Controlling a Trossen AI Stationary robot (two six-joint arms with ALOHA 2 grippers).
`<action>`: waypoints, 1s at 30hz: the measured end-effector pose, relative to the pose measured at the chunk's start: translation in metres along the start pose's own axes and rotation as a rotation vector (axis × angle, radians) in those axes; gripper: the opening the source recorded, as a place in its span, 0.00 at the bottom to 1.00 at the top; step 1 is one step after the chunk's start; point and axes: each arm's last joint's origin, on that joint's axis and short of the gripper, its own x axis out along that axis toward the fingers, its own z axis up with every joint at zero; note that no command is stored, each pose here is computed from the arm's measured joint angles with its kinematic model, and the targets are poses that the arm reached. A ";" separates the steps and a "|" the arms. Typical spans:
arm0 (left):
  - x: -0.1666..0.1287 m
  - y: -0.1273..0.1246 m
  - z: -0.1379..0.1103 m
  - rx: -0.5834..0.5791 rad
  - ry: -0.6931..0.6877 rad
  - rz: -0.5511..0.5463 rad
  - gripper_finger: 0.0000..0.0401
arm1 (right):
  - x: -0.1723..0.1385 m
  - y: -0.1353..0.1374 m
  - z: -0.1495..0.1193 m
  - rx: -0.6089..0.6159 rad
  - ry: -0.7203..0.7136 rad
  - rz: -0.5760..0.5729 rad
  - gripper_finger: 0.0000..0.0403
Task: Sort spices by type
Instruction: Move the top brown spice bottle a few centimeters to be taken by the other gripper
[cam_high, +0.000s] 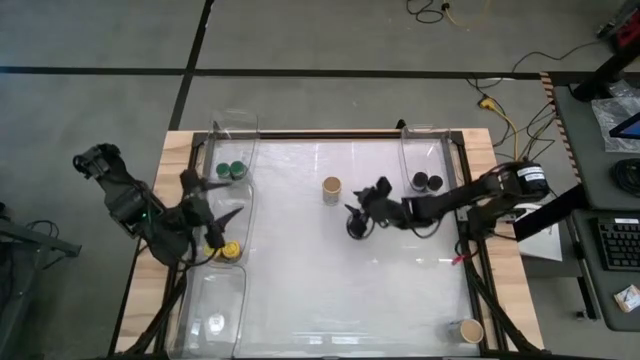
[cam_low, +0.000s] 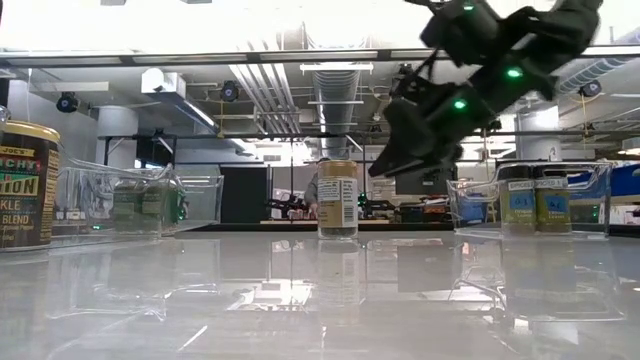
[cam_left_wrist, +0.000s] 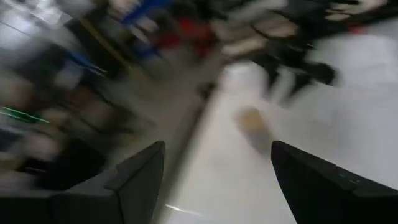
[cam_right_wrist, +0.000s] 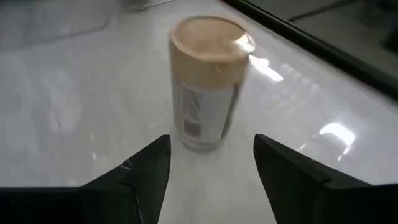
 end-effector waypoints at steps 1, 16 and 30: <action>0.002 -0.001 0.002 0.034 -0.026 0.062 0.69 | 0.003 -0.002 0.007 -0.047 0.009 0.007 0.54; 0.064 0.018 -0.001 -0.034 0.150 0.295 0.69 | 0.047 -0.062 0.066 -0.429 0.186 -0.022 0.49; 0.158 0.004 -0.034 -0.120 0.036 0.110 0.69 | 0.091 -0.076 0.039 -0.409 0.209 0.225 0.48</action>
